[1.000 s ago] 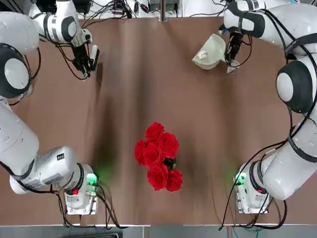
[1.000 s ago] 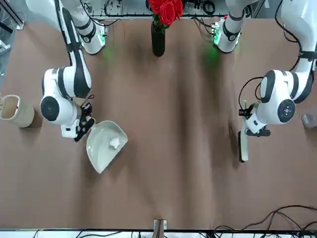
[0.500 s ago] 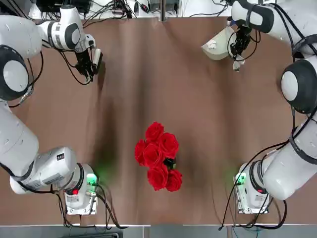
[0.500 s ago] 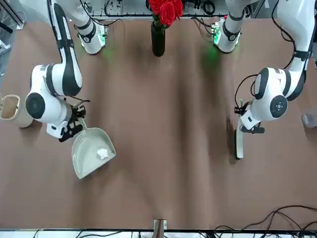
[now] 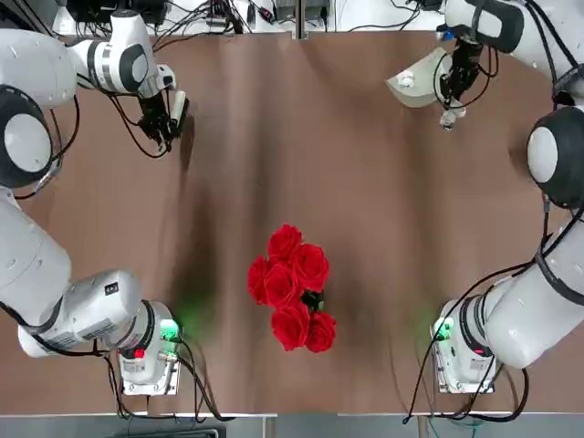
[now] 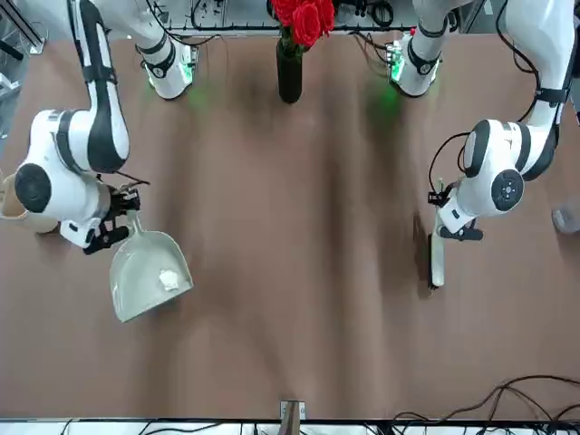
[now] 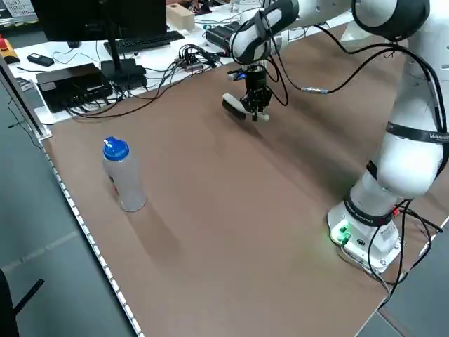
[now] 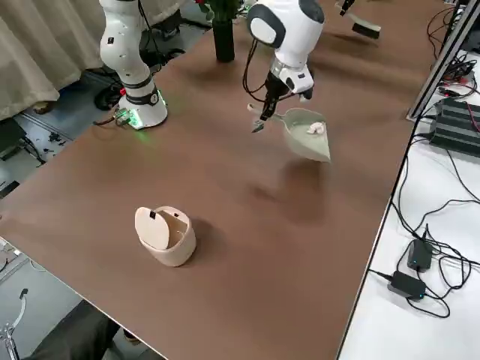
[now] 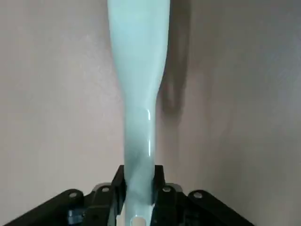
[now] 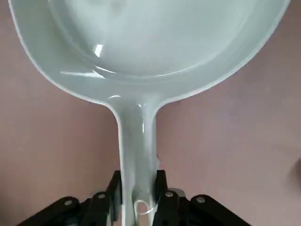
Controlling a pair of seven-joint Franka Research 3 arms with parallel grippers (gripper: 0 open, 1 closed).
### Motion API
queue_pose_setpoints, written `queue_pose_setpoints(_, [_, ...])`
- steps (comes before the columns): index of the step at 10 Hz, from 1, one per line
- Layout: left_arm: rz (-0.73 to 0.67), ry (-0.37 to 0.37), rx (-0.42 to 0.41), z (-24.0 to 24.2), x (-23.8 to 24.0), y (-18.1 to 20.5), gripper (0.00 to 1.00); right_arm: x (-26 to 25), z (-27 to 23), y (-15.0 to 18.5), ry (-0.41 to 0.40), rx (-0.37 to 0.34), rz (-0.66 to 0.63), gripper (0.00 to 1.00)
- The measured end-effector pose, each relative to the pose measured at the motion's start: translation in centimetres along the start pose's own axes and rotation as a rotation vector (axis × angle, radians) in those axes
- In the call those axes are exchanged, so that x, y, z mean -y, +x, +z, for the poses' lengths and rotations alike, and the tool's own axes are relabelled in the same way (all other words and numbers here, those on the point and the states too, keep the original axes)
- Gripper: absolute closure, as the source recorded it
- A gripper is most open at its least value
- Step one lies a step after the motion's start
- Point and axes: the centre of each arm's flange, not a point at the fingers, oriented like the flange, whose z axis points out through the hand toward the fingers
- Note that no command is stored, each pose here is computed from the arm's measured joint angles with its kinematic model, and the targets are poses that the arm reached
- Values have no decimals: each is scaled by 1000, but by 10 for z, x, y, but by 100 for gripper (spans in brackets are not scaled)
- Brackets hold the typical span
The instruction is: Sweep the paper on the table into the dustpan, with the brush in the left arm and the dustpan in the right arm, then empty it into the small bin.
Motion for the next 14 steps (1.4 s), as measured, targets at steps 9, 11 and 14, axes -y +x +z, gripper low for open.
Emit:
queue_pose_setpoints(9, [-4,1,-38,-8,2,2,73,-125,-30,-65,93,-116,443,67])
queue_pose_setpoints(11, [-4,1,-47,-9,1,2,73,-125,-32,-62,98,-130,600,67])
queue_pose_setpoints(14, [-2,0,-51,-9,0,3,73,-129,-33,-63,110,-132,788,67])
